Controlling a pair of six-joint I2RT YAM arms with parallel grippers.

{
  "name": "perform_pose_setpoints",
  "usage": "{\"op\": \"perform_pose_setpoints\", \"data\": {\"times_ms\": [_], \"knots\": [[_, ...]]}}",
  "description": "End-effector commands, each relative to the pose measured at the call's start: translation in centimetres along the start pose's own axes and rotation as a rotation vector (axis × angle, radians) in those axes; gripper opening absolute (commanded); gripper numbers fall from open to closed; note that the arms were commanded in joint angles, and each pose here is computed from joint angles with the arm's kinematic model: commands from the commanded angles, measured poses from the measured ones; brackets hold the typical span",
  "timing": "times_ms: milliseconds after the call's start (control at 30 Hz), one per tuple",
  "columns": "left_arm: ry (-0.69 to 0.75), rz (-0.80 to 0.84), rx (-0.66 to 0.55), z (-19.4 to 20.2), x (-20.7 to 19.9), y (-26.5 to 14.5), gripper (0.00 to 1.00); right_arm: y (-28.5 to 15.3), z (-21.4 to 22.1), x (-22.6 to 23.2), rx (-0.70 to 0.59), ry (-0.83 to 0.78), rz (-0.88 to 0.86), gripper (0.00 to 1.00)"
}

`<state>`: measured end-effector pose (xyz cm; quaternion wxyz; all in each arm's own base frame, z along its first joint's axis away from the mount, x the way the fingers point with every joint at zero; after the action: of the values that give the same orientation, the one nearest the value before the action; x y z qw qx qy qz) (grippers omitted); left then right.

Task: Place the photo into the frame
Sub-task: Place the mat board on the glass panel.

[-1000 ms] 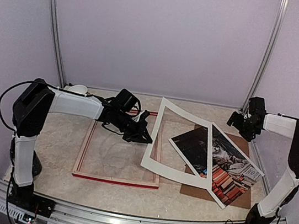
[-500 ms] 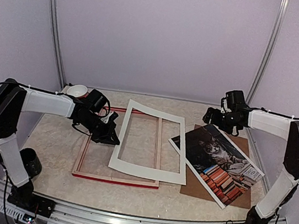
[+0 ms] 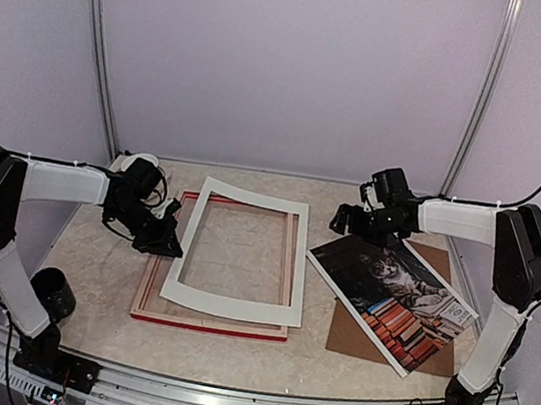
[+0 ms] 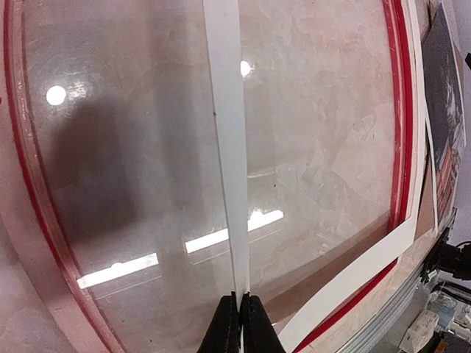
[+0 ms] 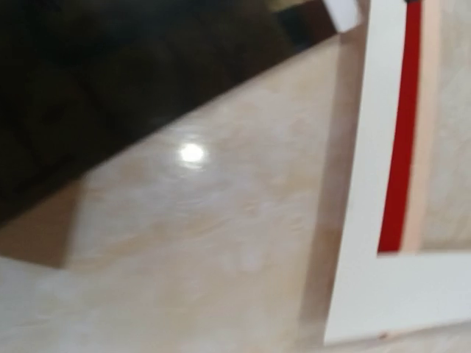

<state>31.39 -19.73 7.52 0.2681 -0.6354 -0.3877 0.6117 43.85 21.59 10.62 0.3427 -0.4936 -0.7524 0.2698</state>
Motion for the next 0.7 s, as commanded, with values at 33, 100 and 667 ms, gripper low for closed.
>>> {"op": "perform_pose_setpoints", "data": {"times_ms": [33,100,667], "knots": [[0.015,-0.05,-0.02,0.4,1.3,-1.0,0.05,1.4,-0.2,3.0,0.009,-0.043,-0.075,0.99],[0.013,-0.053,-0.021,0.6,1.4,-1.1,0.05,1.8,-0.2,3.4,0.015,-0.047,-0.079,0.99],[-0.009,-0.138,-0.061,-0.3,3.8,-2.8,0.09,2.9,0.0,4.2,0.037,-0.075,-0.101,0.99]]}}
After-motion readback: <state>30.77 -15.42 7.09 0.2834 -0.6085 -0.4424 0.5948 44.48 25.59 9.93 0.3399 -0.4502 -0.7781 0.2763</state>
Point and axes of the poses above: each gripper's point midway between its finger pads, its own y axis out along the fingers, its own x axis along the line the jaws close on, z = x × y, the point moved 1 cm from there along -y, back along the fingers, and after that the axes turned 10 degrees about -y, right-handed, at the moved point
